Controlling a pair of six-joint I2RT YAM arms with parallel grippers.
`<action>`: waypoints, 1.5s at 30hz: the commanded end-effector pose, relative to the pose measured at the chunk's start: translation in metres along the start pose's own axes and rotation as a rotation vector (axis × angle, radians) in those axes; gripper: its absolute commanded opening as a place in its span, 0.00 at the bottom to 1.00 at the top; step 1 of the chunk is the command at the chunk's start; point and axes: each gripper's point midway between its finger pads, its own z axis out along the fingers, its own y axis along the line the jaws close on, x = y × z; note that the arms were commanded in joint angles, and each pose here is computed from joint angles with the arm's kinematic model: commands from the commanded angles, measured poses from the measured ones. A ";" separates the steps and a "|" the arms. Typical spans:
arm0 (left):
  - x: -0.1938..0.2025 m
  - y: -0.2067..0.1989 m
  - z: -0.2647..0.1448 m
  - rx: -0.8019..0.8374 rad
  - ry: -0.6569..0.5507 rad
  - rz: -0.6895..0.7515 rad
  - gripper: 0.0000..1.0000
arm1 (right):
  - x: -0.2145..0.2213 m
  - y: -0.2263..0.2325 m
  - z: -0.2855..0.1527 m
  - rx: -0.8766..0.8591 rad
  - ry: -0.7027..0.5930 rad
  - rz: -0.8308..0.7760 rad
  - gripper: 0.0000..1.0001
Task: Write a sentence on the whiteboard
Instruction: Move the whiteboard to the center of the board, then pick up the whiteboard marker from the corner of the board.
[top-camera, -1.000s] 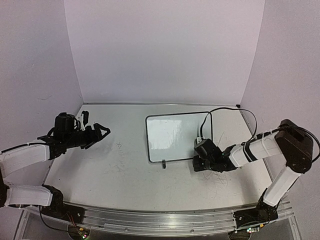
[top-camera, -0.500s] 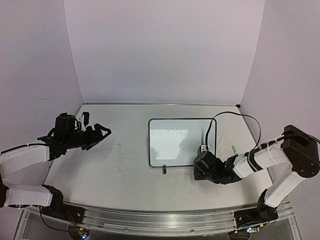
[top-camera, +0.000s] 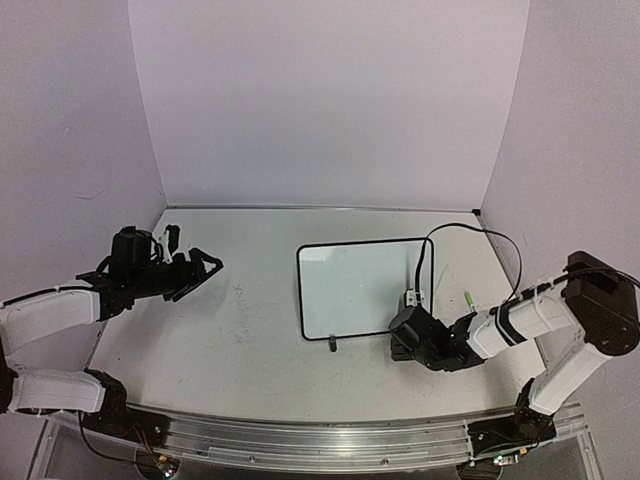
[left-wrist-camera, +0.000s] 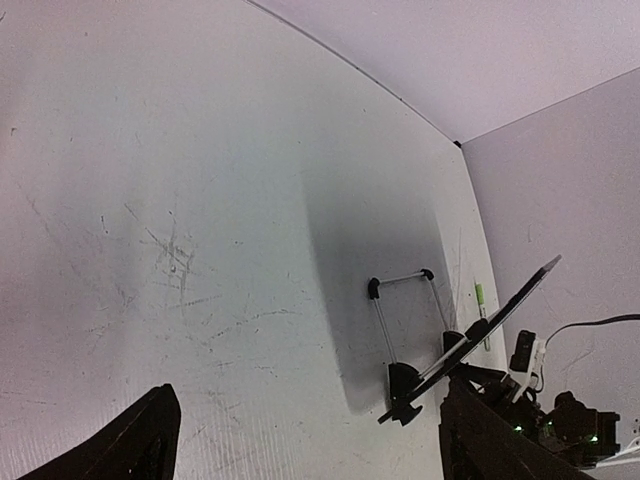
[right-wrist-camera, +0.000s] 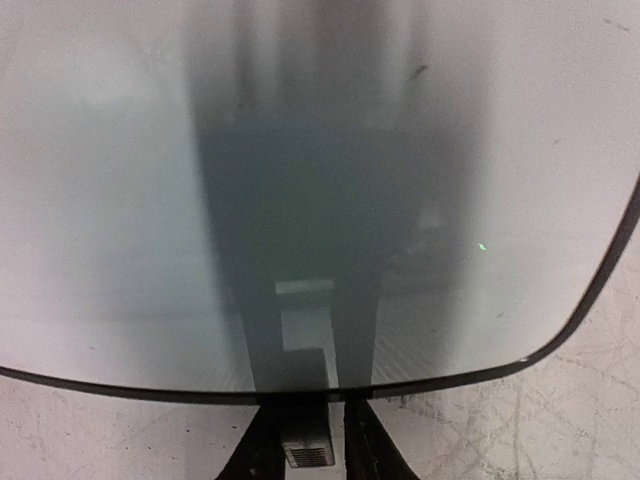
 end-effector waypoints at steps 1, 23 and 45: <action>-0.007 -0.012 0.001 0.032 -0.009 0.012 0.91 | -0.016 -0.012 -0.015 0.028 -0.057 0.059 0.39; -0.010 -0.026 0.004 0.056 -0.004 0.033 0.91 | -0.138 -0.179 -0.092 0.190 -0.211 0.384 0.81; -0.004 -0.025 0.004 0.065 0.015 0.140 0.92 | -0.075 -0.219 0.054 0.233 0.498 0.193 0.33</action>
